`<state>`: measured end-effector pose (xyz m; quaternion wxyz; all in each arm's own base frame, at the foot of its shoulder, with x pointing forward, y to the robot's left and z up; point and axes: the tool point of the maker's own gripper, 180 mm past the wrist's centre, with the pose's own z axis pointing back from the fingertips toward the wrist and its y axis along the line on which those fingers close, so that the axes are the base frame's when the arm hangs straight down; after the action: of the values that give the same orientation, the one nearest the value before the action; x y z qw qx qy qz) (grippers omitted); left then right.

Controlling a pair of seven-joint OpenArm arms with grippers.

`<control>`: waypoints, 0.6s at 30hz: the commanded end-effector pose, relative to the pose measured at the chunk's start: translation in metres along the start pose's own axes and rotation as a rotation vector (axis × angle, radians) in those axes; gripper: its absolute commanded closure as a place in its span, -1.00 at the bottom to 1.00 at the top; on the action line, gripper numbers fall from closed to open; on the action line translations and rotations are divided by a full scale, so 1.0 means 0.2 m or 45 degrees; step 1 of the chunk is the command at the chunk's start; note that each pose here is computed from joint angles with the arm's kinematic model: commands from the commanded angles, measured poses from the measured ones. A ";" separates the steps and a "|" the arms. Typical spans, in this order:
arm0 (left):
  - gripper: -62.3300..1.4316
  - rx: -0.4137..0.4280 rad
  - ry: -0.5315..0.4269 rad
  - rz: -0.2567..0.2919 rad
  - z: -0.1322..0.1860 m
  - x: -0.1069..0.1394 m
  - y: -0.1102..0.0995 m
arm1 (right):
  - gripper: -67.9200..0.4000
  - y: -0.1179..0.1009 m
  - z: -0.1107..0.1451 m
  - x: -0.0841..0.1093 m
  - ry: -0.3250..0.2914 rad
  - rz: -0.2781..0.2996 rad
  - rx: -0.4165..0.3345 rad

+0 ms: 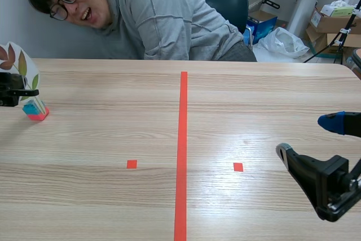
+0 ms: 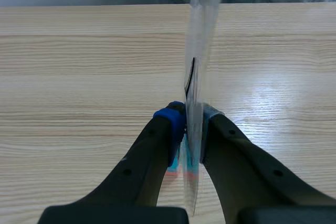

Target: Do the leaf sorting experiment

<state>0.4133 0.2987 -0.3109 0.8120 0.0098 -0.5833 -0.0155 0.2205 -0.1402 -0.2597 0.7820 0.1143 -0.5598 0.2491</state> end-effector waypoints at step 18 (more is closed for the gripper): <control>-0.89 -0.019 -0.068 -0.058 0.06 0.07 0.00 | -0.47 -0.02 0.00 0.04 -0.033 0.009 -0.012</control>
<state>0.4058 0.2941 -0.3102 0.8103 0.0084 -0.5853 -0.0283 0.2205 -0.1402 -0.2598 0.7821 0.1143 -0.5597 0.2491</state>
